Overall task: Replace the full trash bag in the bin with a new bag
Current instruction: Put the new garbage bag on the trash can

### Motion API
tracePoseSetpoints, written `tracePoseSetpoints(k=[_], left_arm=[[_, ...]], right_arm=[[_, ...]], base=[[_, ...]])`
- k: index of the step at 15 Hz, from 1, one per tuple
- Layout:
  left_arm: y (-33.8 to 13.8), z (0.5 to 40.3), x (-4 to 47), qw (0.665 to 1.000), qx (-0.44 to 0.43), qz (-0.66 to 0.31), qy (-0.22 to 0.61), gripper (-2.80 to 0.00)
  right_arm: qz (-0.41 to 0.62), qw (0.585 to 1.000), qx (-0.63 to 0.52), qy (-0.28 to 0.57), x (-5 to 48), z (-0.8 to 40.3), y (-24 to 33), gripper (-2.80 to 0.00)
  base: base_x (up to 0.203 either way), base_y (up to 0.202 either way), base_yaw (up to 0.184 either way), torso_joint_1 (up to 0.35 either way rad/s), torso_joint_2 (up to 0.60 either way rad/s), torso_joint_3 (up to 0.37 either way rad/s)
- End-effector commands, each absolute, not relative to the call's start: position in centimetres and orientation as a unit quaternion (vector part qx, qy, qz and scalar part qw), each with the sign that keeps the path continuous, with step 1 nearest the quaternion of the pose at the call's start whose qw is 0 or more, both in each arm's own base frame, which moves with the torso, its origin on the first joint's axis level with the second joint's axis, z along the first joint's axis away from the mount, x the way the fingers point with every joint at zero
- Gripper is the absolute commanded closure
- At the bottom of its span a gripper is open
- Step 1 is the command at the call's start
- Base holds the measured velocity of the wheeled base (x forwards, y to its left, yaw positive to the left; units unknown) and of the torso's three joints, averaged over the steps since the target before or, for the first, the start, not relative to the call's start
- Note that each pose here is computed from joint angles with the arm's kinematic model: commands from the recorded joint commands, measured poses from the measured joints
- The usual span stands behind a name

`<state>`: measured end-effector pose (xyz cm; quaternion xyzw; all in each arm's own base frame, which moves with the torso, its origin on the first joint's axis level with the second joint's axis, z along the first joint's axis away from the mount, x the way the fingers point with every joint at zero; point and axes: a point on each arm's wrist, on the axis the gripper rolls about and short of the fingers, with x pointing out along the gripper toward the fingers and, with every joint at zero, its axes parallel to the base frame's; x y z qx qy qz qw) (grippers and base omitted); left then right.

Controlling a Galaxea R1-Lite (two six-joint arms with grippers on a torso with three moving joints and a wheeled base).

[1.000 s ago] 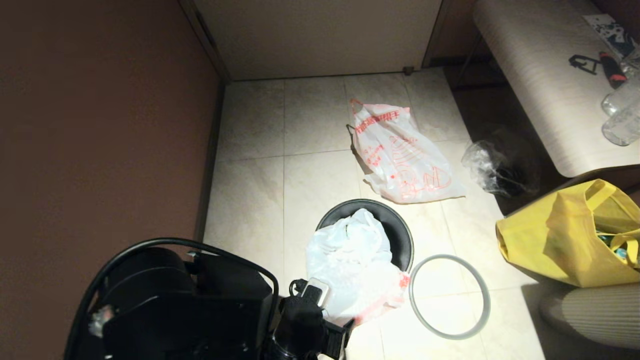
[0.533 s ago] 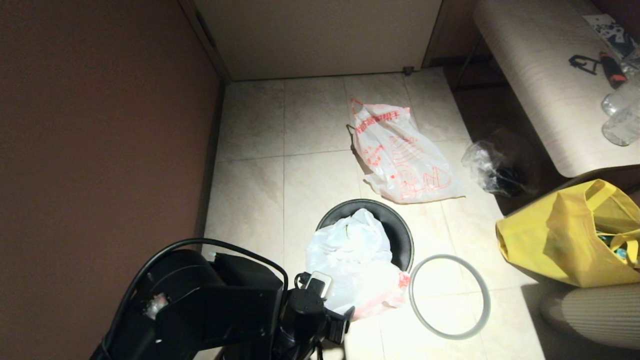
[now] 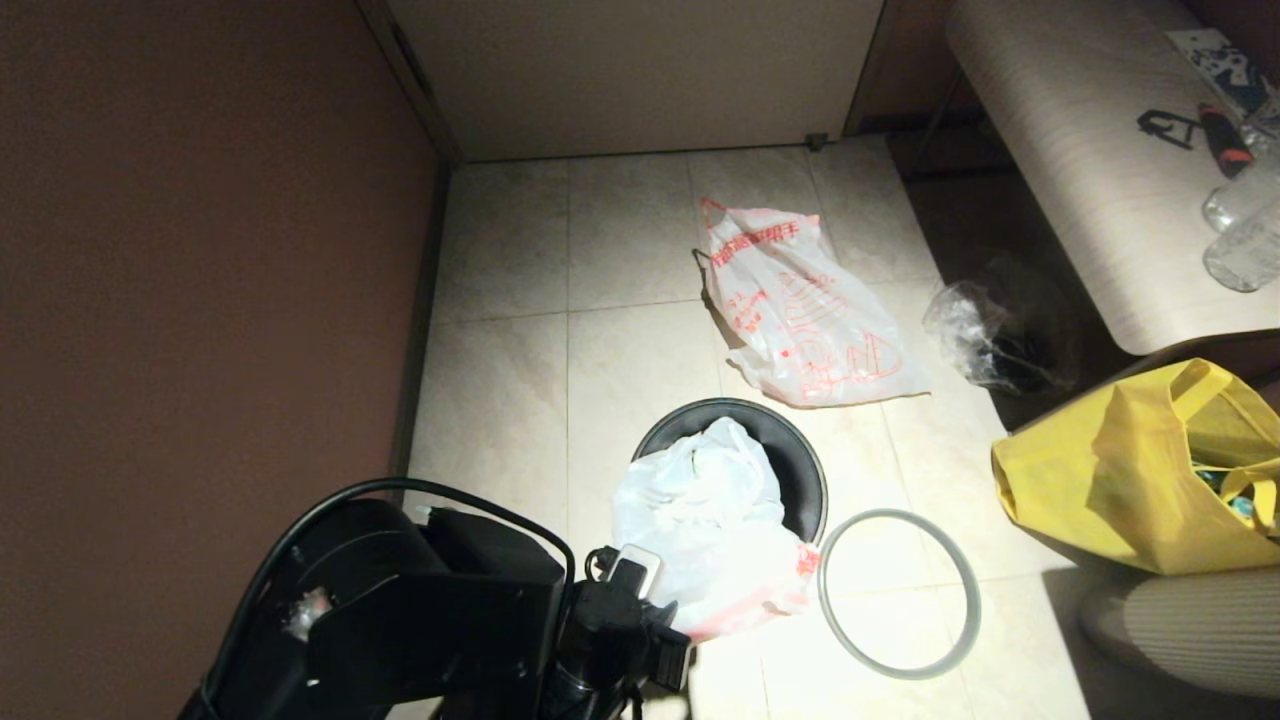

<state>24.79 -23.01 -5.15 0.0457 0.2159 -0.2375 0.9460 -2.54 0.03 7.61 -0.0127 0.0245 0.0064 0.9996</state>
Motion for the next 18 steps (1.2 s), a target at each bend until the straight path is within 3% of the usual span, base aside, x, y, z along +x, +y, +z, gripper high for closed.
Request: tracePoseSetpoints(k=[1,9,18], left_arm=[[-22.9,-5.1,24.9,0.948,0.044,-0.236,0.208,0.00],[-22.0,-1.9,23.1,0.950,0.059,-0.247,0.179,0.00],[-21.3,-2.2,23.0,0.959,0.070,-0.203,0.184,0.00]], right_arm=[[0.006,1.000,-0.013,0.024,-2.5,7.6,0.0,0.00],[0.007,1.000,-0.012,0.024,-2.5,7.6,0.0,0.00],[0.007,1.000,-0.013,0.024,-2.5,7.6,0.0,0.00]], base=[[0.000,0.000,0.000,0.000,0.00,0.000],[0.000,0.000,0.000,0.000,0.00,0.000],[0.000,0.000,0.000,0.000,0.00,0.000]])
